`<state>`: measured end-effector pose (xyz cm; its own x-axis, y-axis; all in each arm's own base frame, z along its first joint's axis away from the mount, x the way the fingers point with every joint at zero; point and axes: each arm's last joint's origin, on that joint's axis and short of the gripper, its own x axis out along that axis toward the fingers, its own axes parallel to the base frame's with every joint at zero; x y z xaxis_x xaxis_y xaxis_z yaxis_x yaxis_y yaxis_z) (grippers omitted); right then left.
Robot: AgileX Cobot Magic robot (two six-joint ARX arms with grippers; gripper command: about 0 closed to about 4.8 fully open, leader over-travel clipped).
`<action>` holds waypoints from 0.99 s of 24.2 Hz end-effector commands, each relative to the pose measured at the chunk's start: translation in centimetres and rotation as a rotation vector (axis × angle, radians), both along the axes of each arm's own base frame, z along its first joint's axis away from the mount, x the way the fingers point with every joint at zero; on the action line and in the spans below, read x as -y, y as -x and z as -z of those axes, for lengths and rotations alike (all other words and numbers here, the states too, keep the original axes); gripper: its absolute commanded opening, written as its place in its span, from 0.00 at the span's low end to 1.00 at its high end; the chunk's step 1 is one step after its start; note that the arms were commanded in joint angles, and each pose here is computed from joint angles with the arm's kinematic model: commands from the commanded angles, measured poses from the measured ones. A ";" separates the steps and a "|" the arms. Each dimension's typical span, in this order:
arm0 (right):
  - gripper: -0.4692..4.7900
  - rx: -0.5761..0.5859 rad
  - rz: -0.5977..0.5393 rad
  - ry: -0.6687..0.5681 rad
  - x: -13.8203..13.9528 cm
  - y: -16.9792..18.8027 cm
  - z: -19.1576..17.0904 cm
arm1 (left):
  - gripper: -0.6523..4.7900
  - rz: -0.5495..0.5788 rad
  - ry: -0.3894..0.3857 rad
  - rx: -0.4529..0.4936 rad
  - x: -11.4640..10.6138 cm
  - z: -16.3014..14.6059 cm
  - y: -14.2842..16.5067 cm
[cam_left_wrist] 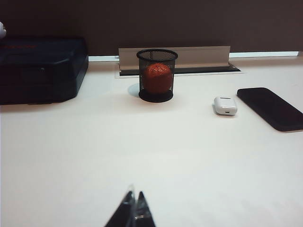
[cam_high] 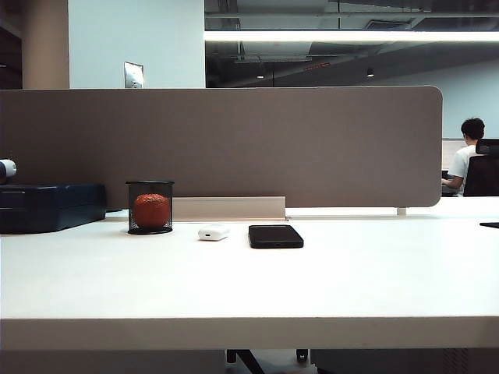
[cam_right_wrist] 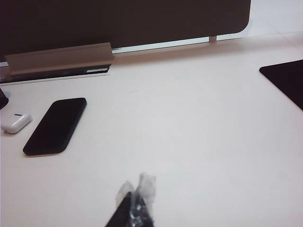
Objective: Find the wireless headphone case on the desktop and place it on the left side of the phone.
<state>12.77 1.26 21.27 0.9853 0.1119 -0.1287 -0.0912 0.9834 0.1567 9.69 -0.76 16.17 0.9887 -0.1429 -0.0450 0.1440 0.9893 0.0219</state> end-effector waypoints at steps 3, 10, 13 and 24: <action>0.07 0.077 -0.004 0.012 0.1 1.3 1.3 | 0.11 -0.003 0.000 0.006 0.0 -0.1 0.0; 0.07 0.113 -0.005 0.025 0.2 2.0 2.2 | 0.11 -0.003 0.000 0.006 0.0 -0.1 0.0; 0.07 0.133 -0.013 0.078 0.2 2.2 2.6 | 0.11 -0.003 0.000 0.007 0.0 -0.1 0.0; 0.07 0.180 -0.013 0.119 0.3 3.0 4.4 | 0.11 -0.002 0.000 0.006 0.0 -0.1 0.0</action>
